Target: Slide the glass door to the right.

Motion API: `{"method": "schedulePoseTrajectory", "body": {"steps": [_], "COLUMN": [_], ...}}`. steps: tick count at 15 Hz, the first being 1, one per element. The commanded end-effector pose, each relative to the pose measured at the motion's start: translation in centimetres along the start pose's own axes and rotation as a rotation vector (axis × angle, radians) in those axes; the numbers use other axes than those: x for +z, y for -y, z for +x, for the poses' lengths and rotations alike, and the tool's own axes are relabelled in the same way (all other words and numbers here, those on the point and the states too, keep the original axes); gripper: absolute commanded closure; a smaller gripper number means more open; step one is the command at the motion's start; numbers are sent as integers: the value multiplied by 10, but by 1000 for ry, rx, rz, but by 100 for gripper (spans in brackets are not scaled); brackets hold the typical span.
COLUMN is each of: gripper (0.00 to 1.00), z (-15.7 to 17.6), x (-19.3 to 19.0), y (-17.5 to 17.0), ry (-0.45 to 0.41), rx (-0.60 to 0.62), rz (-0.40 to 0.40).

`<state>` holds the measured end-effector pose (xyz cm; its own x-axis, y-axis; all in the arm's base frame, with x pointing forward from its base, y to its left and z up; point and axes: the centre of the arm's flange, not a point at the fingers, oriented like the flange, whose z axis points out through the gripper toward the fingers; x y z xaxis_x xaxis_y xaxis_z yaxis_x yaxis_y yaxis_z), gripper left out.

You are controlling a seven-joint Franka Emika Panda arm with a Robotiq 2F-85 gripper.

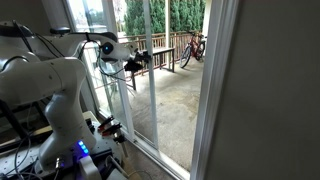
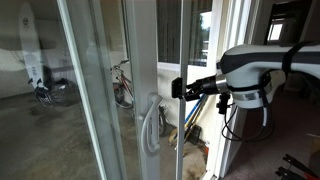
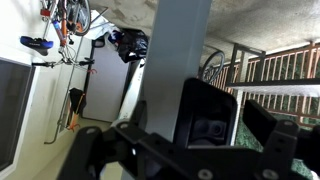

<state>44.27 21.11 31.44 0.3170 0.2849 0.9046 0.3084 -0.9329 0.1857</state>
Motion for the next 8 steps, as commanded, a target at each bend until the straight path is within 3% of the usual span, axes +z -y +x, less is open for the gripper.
{"method": "schedulePoseTrajectory", "body": {"steps": [1,8], "gripper": [0,0], "z": [-16,-19], "x": [-6,-22], "y": [-30,-81], "ry": [-27,-35], "rx": [4,54], "rz": [-13,-53]}}
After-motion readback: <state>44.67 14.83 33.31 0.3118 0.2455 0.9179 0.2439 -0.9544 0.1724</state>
